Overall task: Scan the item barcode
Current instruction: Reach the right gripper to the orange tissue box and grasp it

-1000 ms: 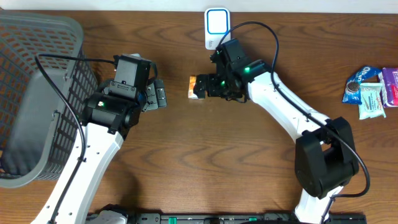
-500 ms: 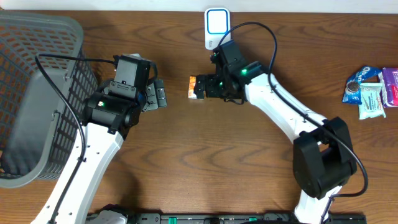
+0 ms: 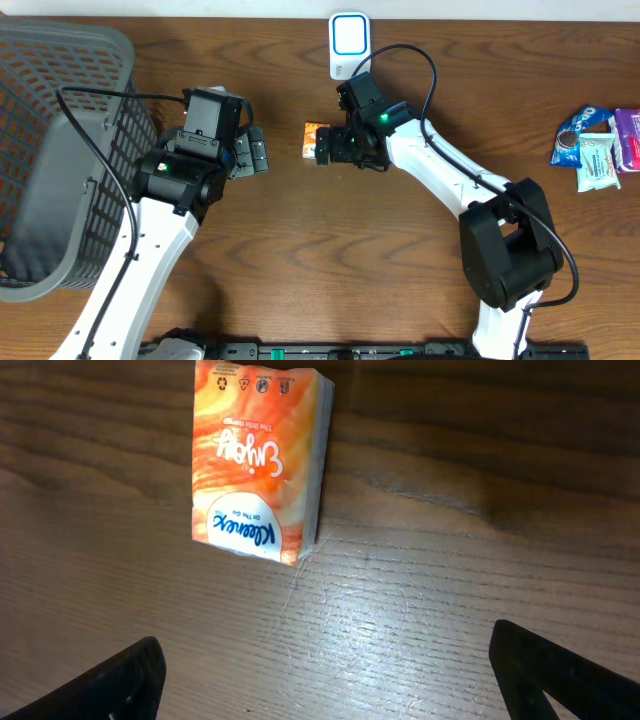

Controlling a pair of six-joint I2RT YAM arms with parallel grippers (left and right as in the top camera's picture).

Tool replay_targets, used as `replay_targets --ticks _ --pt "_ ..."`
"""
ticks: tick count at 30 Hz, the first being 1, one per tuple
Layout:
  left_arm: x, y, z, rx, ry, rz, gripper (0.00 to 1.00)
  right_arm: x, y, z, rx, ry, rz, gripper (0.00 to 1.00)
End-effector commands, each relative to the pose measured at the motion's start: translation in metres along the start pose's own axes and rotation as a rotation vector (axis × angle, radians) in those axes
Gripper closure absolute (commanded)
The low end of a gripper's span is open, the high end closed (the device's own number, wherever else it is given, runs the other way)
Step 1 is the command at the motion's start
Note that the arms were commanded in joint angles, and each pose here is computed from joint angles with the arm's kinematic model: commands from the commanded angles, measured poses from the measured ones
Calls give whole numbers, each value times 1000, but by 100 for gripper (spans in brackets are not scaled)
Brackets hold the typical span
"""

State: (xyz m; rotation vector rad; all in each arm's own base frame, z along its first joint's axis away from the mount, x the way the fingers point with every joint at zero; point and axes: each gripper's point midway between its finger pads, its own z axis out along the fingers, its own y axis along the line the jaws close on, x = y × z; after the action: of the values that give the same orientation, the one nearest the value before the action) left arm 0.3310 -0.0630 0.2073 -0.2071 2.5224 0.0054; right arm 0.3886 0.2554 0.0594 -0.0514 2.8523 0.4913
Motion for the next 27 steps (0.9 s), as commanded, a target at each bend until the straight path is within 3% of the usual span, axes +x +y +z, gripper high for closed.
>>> replay_targets --ticks 1,15,24,27 --pt "-1 1 0 -7 -2 18 2 2 -4 4 15 6 13 5" --pt "-1 1 0 -7 -2 18 2 -39 11 11 -76 -139 88 28" --pt "-1 1 0 -7 -2 18 2 -33 5 70 -103 -97 104 32" --pt "-1 1 0 -7 -2 18 2 -33 4 82 -119 -93 104 41"
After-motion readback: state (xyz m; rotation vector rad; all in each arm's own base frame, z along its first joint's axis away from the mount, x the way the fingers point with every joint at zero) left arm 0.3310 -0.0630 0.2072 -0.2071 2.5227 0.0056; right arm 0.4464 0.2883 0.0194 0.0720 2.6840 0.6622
